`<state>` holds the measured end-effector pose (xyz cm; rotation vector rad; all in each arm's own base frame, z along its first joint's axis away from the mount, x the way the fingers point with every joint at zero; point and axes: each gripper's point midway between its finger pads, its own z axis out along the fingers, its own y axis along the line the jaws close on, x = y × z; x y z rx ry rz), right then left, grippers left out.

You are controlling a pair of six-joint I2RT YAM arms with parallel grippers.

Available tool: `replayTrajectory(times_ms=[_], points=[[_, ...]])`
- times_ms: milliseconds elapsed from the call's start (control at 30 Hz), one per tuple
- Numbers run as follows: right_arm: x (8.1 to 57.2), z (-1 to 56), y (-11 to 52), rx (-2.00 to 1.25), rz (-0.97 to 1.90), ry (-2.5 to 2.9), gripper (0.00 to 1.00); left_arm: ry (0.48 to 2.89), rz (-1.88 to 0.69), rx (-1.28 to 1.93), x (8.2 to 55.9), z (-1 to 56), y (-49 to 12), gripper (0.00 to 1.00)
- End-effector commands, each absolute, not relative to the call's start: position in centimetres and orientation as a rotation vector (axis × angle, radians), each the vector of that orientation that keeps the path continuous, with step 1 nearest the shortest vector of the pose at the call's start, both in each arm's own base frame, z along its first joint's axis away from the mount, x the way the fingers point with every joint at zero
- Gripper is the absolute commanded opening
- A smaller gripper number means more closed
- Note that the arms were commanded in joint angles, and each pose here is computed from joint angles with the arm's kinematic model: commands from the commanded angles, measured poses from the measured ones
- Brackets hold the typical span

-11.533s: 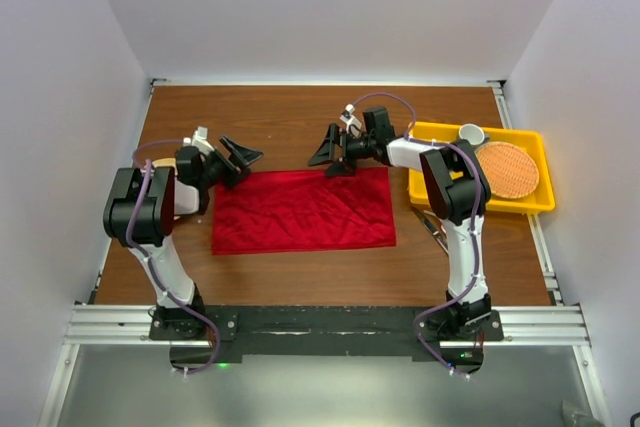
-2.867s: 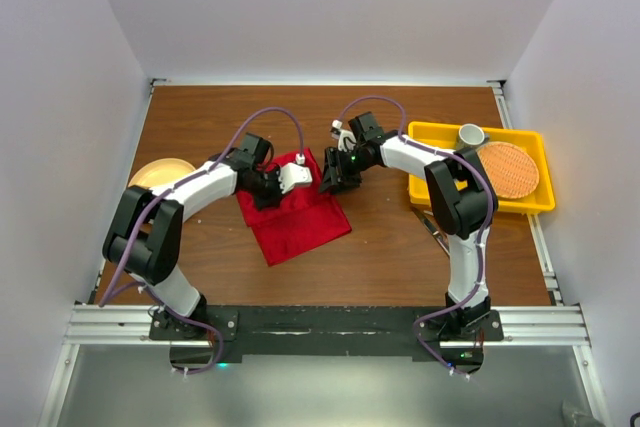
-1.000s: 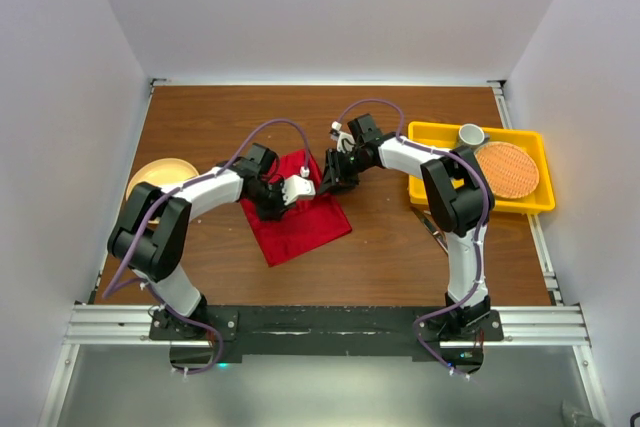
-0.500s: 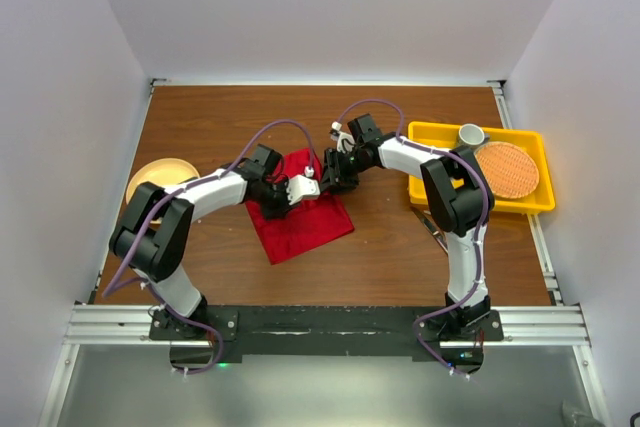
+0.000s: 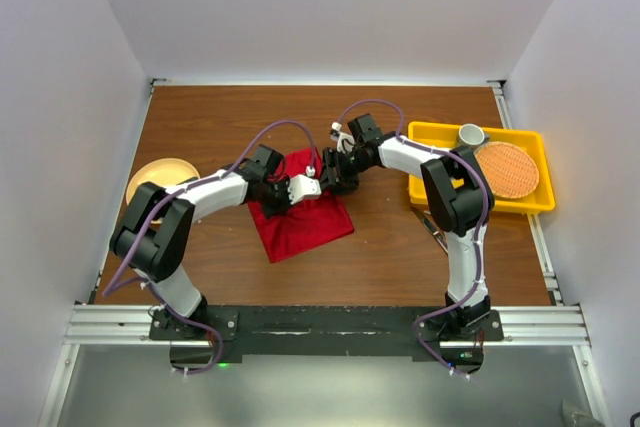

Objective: Fold the napkin into a case and place the utensils inside
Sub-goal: Fold the rectangle-folded napkin at the center of the board.

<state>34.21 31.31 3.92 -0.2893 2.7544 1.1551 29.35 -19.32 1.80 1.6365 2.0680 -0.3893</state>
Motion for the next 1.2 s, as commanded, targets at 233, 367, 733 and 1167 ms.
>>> replayTrajectory(times_ms=[233, 367, 733, 1167], points=[[34.8, 8.7, 29.3, -0.468, 1.127, 2.711, 0.72, 2.071, -0.366, 1.680, 28.5, 1.4, -18.6, 0.00], [32.9, 8.6, 28.0, -0.478, 1.100, 2.764, 0.72, 2.069, -0.390, 1.676, 28.3, 1.7, -18.8, 0.02], [29.2, 5.5, 24.2, -0.498, 0.919, 2.904, 0.67, 2.075, -0.401, 1.672, 28.4, 2.0, -19.0, 0.02], [28.7, 1.1, 22.1, -0.535, 0.731, 3.002, 0.45, 2.094, -0.425, 1.651, 29.3, 2.6, -19.3, 0.05]])
